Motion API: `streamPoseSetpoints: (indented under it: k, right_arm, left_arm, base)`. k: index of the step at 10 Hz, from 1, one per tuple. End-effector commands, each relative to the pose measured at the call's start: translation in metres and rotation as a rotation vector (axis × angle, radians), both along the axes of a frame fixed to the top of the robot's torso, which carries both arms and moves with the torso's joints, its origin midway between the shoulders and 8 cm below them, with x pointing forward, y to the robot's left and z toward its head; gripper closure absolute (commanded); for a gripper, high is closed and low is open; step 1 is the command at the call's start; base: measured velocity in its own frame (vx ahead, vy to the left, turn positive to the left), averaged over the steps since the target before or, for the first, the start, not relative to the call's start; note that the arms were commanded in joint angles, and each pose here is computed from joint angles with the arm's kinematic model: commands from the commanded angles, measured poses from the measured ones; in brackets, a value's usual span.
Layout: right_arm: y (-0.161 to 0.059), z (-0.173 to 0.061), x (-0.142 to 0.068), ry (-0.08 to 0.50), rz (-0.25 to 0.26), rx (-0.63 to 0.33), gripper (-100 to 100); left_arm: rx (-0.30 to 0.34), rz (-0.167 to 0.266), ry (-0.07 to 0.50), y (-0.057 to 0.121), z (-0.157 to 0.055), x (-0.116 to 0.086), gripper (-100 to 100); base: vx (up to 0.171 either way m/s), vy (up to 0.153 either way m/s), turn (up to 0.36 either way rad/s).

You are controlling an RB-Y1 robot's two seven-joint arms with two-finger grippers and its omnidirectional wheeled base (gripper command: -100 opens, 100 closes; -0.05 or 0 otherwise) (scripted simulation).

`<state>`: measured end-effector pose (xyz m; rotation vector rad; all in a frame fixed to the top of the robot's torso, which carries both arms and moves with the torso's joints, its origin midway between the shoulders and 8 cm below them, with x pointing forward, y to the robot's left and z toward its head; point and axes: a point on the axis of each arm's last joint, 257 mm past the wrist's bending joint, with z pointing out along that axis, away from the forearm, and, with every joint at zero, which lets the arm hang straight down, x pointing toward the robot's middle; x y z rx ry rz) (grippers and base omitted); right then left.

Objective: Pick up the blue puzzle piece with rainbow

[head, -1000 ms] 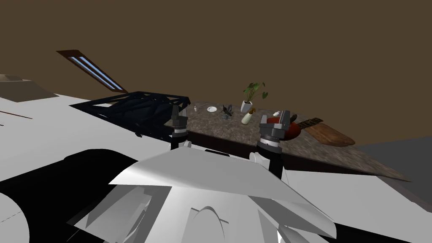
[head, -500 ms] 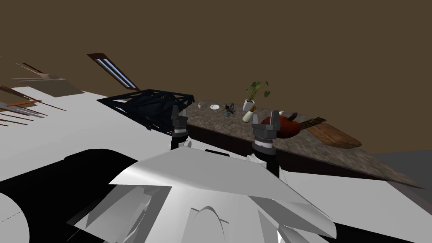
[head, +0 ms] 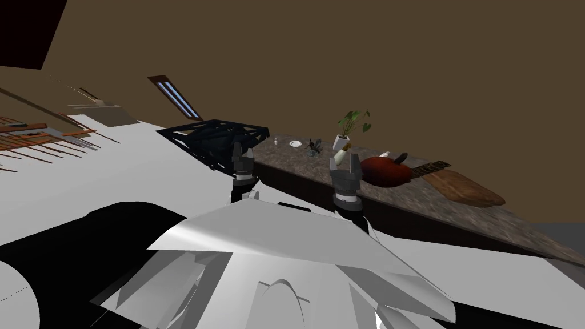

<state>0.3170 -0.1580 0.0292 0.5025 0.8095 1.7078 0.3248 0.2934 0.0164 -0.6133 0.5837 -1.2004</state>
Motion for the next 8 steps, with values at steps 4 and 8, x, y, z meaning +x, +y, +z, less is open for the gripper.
streamPoseSetpoints:
  k: [4, 8]
  right_arm:
    - [0.047, -0.034, -0.018, 0.057, 0.169, -0.039, -100]
    - [0.08, -0.078, -0.039, 0.137, 0.304, -0.095, -100]
  left_arm:
    - [0.0, 0.0, 0.0, 0.0, 0.0, 0.0, 0]
    - [0.0, 0.0, 0.0, 0.0, 0.0, 0.0, 0]
  base:
    - [-0.14, 0.01, 0.191]
    - [-0.104, 0.016, 0.163]
